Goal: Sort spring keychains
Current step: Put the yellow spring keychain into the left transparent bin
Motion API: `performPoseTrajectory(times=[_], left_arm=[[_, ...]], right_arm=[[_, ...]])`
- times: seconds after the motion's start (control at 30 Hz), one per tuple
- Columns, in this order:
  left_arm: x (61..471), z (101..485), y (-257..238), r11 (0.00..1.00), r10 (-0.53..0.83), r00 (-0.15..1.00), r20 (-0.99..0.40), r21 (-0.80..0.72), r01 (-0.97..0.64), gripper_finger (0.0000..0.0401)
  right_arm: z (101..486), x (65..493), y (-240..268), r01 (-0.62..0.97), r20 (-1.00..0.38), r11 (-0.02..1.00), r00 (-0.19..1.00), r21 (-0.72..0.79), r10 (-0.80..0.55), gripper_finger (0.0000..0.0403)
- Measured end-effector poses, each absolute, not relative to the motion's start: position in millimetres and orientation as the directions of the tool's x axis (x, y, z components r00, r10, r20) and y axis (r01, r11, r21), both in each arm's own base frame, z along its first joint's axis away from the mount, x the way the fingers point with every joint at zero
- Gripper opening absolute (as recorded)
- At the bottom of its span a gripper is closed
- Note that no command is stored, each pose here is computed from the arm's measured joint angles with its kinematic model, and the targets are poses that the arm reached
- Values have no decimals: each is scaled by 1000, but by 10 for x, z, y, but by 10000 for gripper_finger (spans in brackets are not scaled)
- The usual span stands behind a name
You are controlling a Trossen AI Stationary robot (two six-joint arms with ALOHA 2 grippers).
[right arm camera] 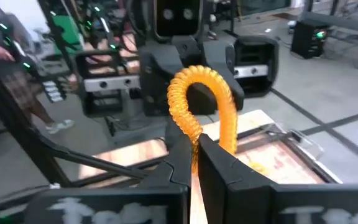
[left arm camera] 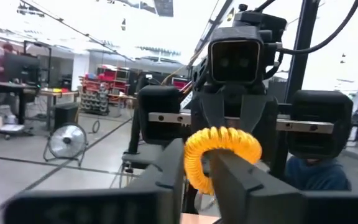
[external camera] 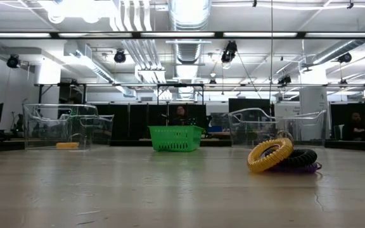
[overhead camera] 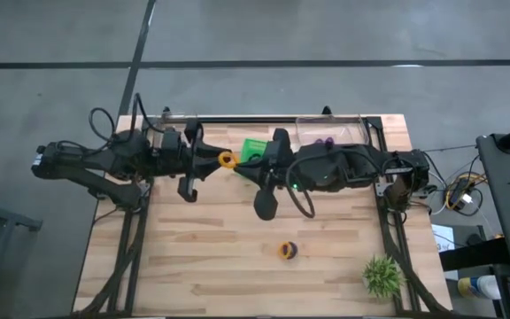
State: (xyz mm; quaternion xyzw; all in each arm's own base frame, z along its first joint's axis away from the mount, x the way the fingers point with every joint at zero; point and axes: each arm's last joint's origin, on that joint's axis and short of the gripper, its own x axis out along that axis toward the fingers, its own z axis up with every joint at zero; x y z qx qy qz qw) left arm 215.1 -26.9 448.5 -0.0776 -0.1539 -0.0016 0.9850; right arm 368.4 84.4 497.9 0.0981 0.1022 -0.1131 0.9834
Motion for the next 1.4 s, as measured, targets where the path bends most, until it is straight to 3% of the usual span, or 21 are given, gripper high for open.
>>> performPoseTrajectory(times=[0.13,0.3,0.63,0.8,0.93,1.13,1.27,1.4], left_arm=[[2147,4489,-272,985,11,952,306,-168,43,13],[2137,4498,-268,965,19,950,313,-255,65,6],[2063,4545,-257,957,20,940,339,-278,80,1],[2054,4540,-254,957,23,944,330,-280,75,1],[2035,4516,-239,958,59,954,295,-287,30,1],[1961,4512,-157,956,171,950,262,-276,-95,0],[1880,4438,-38,913,376,913,156,-229,-337,0],[1809,4309,111,804,589,808,19,-118,-583,0]], right_arm=[[5015,3702,827,202,-192,955,968,218,-161,8],[5031,3706,834,185,-177,955,973,234,-145,8],[5031,3708,835,184,-176,950,974,251,-142,14],[5073,3715,836,172,-134,958,980,231,-144,43],[5122,3721,835,164,-87,956,985,244,-147,90],[5131,3713,806,237,-80,952,971,193,-226,172],[5148,3704,792,253,-70,964,966,82,-248,210],[5192,3686,790,248,-48,969,967,-23,-249,227]])
